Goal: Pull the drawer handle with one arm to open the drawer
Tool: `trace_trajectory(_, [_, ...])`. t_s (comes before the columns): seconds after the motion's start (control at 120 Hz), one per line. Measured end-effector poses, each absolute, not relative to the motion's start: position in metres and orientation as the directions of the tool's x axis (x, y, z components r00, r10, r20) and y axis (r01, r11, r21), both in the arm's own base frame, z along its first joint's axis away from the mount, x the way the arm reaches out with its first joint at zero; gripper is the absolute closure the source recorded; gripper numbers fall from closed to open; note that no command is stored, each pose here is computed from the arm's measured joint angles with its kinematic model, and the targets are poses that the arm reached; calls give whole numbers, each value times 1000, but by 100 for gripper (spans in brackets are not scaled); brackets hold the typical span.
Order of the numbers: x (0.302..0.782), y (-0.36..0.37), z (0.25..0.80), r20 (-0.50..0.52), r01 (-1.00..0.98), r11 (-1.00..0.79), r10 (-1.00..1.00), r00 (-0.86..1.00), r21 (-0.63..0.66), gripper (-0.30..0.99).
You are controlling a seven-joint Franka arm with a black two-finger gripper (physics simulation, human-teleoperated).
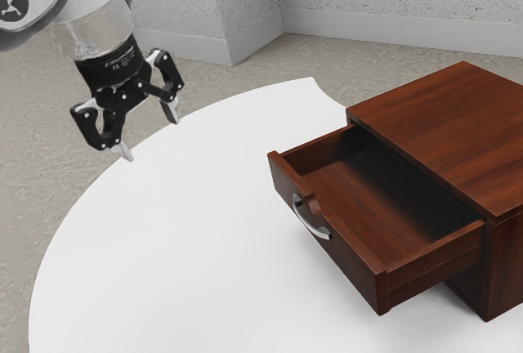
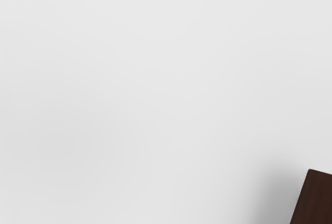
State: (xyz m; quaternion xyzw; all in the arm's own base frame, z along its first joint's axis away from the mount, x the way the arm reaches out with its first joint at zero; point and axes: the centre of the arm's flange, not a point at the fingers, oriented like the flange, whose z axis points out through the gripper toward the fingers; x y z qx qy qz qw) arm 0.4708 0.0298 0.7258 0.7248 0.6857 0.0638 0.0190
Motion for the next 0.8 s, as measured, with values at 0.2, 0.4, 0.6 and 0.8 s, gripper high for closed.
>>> trace_trajectory(0.2, [465,45,693,68,1000,-7,998,8,-14,3])
trace_trajectory(0.4, [463,59,689,-2,999,27,1000,-27,-23,1])
trace_trajectory(0.6, [469,48,675,-27,999,-1,1000,-1,-41,0])
trace_trajectory(0.8, [481,31,666,-26,999,-36,999,35,-37,0])
